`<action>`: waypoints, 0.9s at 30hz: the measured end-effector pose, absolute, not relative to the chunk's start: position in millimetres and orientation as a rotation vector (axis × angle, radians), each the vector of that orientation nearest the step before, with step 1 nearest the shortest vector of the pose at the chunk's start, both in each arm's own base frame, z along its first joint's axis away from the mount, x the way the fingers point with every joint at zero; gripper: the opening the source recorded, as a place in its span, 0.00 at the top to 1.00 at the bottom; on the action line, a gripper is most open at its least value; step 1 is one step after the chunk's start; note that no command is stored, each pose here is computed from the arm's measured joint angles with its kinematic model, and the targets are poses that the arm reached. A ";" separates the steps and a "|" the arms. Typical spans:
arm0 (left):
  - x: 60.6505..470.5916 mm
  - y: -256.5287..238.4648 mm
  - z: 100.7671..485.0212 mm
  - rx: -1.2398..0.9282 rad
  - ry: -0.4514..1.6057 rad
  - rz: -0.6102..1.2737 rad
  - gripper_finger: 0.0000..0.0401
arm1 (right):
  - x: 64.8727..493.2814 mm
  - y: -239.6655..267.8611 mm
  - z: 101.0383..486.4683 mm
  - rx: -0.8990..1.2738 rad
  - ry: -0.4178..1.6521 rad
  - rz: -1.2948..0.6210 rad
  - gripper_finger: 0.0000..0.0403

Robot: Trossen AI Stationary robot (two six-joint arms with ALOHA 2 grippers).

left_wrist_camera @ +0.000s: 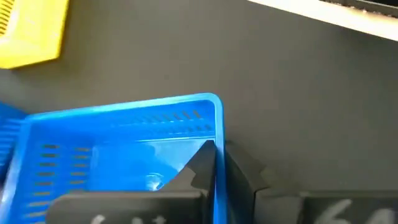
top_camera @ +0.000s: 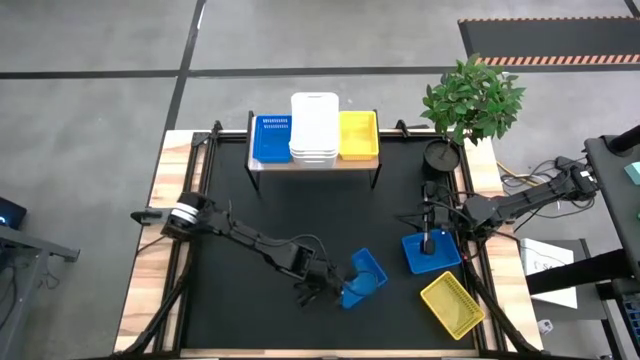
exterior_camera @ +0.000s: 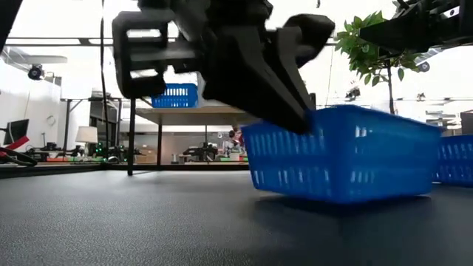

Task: Stack baskets on shelf by color
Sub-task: Stack the bottom blue bin on the blue bin on the shelf

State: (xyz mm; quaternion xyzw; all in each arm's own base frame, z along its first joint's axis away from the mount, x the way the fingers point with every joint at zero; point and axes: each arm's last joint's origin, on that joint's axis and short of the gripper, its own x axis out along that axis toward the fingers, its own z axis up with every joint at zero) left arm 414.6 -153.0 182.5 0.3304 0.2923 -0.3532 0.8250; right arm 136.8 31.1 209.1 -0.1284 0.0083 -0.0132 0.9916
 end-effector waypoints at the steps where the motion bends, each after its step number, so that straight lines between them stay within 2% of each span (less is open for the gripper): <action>1: 411.8 -154.0 187.3 0.715 0.629 -0.735 0.99 | 136.9 31.1 209.1 -0.256 0.017 -0.026 0.98; 5: 396.3 -156.4 215.9 0.739 0.649 -0.667 0.99 | 136.9 31.1 208.4 -0.257 0.024 -0.025 0.98; 13: 352.3 -143.0 299.7 0.599 0.598 -0.494 1.00 | 136.9 31.2 207.8 -0.249 0.029 -0.025 0.98; 21: 285.9 -111.2 391.3 0.564 0.379 -0.316 1.00 | 137.0 31.1 207.0 -0.244 0.038 -0.025 0.98; 27: 242.7 -81.9 433.7 0.555 0.262 -0.095 1.00 | 137.0 31.1 206.9 -0.245 0.039 -0.025 0.98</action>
